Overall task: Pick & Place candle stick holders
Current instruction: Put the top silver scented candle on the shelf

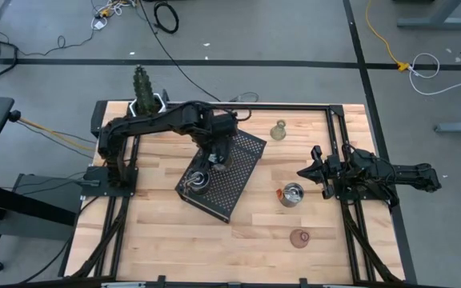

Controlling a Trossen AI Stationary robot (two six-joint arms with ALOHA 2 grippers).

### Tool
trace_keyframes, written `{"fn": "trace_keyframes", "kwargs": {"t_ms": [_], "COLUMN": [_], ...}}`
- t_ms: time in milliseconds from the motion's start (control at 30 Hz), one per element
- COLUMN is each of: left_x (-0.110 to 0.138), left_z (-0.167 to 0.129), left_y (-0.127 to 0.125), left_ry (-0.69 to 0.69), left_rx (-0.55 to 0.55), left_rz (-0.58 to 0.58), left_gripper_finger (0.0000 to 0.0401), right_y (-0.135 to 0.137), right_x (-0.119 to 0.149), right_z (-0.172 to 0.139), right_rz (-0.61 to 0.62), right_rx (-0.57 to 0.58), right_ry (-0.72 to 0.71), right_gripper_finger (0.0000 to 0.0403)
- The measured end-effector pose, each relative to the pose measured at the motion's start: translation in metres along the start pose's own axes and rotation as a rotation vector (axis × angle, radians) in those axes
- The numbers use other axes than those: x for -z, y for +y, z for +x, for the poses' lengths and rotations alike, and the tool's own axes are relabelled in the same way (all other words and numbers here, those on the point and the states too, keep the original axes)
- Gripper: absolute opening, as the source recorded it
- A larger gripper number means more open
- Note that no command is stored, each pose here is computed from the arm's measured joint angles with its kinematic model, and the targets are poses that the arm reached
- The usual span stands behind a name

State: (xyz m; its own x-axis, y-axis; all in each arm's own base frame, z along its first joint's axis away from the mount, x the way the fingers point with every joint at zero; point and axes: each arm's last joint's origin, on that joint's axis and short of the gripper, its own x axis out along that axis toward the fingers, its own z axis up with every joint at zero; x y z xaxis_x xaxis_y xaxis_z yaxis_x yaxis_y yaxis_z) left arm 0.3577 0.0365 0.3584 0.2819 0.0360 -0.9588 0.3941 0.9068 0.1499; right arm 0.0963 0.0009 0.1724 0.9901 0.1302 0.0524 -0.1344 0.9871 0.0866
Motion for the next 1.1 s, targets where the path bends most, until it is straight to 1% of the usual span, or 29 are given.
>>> {"fn": "trace_keyframes", "kwargs": {"t_ms": [167,533,767,1100], "left_x": [-0.002,-0.003,-0.001,0.007], "left_z": [0.006,0.011,0.011,0.010], "left_y": [-0.003,-0.005,-0.004,-0.002], "left_ry": [0.029,0.057,0.089,0.185], "left_rx": [0.023,0.022,-0.001,-0.042], "left_rz": [-0.013,-0.006,-0.004,-0.007], "left_gripper_finger": [0.0374,0.0374,0.0374,0.0374], "right_y": [0.000,0.000,0.000,0.000], "right_x": [0.000,0.000,0.000,0.000], "right_z": [0.000,0.000,0.000,0.000], "right_rz": [0.000,0.000,0.000,0.000], "right_rx": [-0.001,-0.001,0.000,0.000], "right_ry": [0.000,0.000,0.000,0.000], "right_gripper_finger": [0.0012,0.0012,0.0012,0.0012]}}
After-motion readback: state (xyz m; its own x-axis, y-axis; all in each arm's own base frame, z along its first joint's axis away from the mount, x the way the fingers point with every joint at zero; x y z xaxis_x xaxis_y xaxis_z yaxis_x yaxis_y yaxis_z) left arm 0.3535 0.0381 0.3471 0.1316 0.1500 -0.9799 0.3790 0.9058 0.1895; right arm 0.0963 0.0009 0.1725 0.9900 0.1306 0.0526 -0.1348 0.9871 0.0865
